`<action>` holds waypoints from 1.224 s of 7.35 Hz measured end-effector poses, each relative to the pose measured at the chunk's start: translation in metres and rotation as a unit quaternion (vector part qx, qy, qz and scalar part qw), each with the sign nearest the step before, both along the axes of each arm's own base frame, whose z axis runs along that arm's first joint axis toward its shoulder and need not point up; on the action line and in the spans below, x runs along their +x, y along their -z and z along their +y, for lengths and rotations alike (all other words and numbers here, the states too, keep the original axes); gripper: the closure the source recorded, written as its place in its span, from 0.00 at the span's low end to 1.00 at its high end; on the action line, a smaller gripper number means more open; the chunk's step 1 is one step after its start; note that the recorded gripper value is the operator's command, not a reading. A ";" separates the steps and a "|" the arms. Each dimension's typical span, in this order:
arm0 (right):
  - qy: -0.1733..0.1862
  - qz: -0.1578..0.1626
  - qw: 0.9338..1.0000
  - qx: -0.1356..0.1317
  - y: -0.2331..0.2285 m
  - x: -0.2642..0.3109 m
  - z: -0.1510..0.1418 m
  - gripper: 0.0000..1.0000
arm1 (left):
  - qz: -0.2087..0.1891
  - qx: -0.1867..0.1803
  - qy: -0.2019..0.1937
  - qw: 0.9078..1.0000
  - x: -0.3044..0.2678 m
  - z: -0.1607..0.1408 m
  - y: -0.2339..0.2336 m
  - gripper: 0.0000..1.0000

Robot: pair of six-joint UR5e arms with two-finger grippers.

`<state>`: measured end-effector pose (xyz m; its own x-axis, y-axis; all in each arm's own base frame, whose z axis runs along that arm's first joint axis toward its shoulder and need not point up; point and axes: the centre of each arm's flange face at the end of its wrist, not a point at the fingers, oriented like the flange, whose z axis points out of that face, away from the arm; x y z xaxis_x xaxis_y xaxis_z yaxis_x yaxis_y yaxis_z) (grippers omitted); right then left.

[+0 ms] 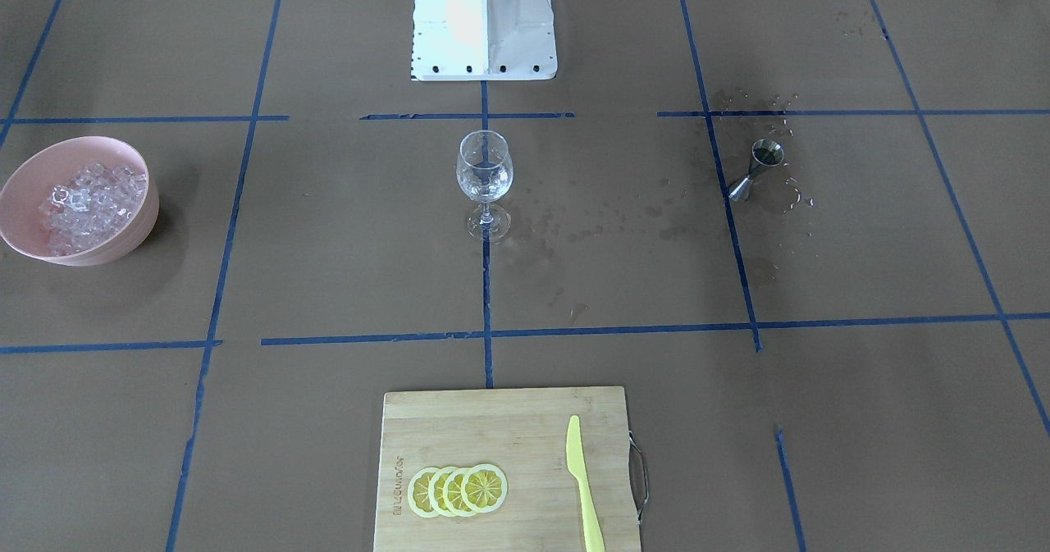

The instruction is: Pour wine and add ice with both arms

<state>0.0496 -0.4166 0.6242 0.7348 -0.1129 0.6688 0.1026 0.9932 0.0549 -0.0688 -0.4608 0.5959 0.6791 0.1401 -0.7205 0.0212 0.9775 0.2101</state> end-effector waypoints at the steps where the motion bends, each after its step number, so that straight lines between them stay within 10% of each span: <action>1: -0.001 0.001 1.000 0.018 0.017 0.000 -0.007 0.00 | 0.000 0.003 0.001 1.000 0.000 -0.003 0.003 0.00; 5: -0.020 -0.004 0.996 0.089 0.056 -0.001 -0.025 0.00 | 0.005 0.107 0.000 0.994 0.000 -0.024 0.031 0.00; 9: -0.019 -0.021 0.993 0.113 0.067 -0.003 -0.025 0.00 | 0.024 0.284 0.042 0.958 0.001 -0.023 0.047 0.00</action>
